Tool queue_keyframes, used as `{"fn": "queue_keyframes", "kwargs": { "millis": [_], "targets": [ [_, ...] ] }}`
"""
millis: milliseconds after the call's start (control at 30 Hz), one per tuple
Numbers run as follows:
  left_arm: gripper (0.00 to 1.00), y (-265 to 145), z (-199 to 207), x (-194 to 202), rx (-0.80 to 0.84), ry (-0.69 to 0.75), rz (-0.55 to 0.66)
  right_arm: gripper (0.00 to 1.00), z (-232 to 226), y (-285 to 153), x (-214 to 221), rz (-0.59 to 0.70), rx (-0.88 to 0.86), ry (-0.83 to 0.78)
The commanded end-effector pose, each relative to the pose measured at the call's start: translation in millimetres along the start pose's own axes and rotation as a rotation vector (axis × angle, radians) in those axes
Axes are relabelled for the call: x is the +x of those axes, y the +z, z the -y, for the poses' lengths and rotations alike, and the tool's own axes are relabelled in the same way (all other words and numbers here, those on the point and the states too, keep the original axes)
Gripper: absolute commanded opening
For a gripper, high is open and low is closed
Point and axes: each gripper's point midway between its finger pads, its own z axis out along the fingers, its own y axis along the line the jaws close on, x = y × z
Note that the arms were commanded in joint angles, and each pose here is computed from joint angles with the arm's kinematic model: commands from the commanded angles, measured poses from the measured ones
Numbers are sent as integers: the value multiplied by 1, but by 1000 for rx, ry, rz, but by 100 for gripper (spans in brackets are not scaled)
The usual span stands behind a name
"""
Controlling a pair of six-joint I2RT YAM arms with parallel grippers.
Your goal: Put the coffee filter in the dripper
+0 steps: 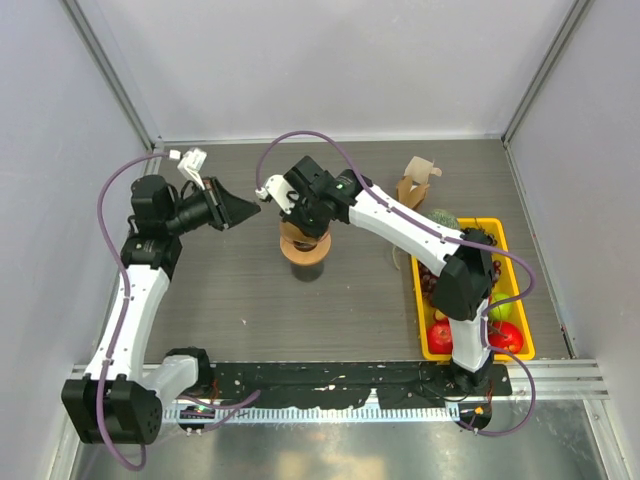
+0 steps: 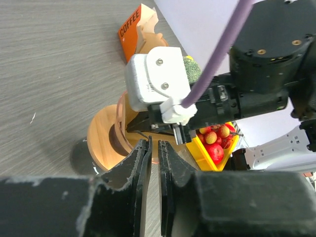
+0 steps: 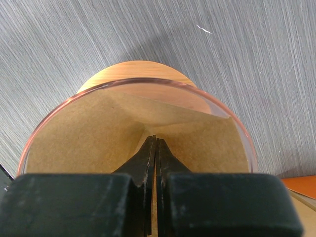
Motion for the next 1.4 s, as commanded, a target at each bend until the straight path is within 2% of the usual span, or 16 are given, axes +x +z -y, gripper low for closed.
{"fn": "queue_keyframes", "kwargs": {
  "millis": [0,133,300,833,1167,1367],
  "targets": [
    [16,9,5,-6,36,50,31,5,3,-34,-27,106,29,0],
    [10,20,-1,6,38,16,8,5,6,-35,-28,105,38,1],
    [8,31,-5,12,62,-38,-18,6,8,-42,-33,125,51,-1],
    [7,39,-1,33,75,-23,-87,5,17,-76,-42,194,82,7],
    [7,36,0,36,52,34,-114,5,22,-120,-46,280,100,34],
    [8,19,6,21,-18,198,-110,6,40,-171,-46,407,112,101]
  ]
}}
